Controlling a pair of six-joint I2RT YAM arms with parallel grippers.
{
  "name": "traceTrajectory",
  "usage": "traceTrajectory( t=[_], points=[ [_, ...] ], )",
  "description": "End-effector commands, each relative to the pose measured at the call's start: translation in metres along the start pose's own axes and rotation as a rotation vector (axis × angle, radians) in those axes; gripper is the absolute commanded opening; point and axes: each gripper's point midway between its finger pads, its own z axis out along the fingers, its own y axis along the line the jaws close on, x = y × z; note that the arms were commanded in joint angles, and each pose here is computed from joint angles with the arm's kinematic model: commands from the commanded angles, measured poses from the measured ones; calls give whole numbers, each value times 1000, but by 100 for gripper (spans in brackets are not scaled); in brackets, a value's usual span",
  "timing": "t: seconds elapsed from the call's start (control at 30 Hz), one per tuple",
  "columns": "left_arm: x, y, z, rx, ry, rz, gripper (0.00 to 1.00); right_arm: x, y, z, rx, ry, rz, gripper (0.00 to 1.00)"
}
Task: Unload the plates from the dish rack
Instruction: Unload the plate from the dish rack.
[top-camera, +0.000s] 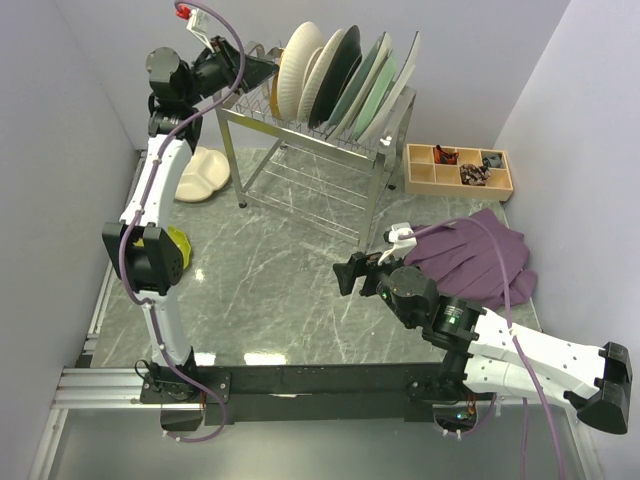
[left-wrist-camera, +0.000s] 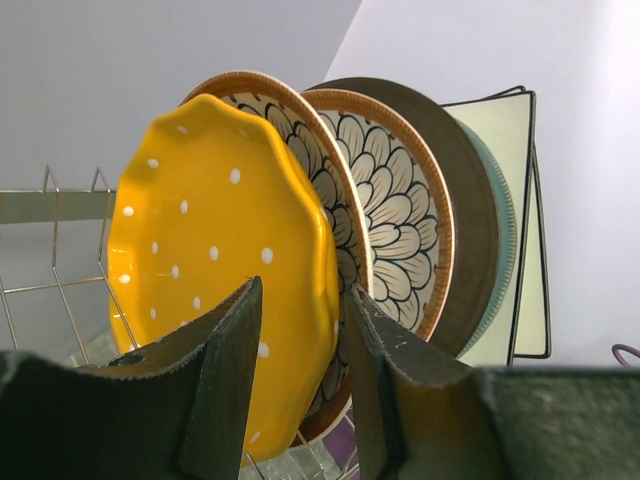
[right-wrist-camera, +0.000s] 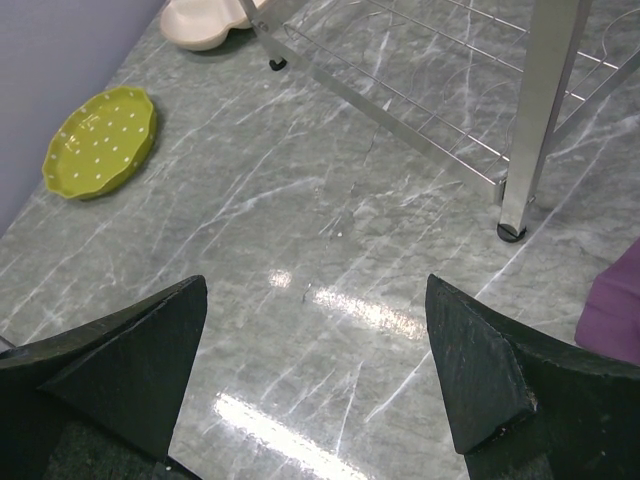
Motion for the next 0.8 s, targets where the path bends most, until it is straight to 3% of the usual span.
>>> traceTrajectory(
  t=[0.0,0.57,0.77],
  points=[
    [-2,-8,8,22,-9,44,44,-30,10,-5,-16,-68,28,95],
    [13,-1,16,22,29,50,42,-29,11,-5,-9,-69,21,95],
    [15,-1,18,44,32,34,32,-28,11,-5,-6,-66,15,95]
  ],
)
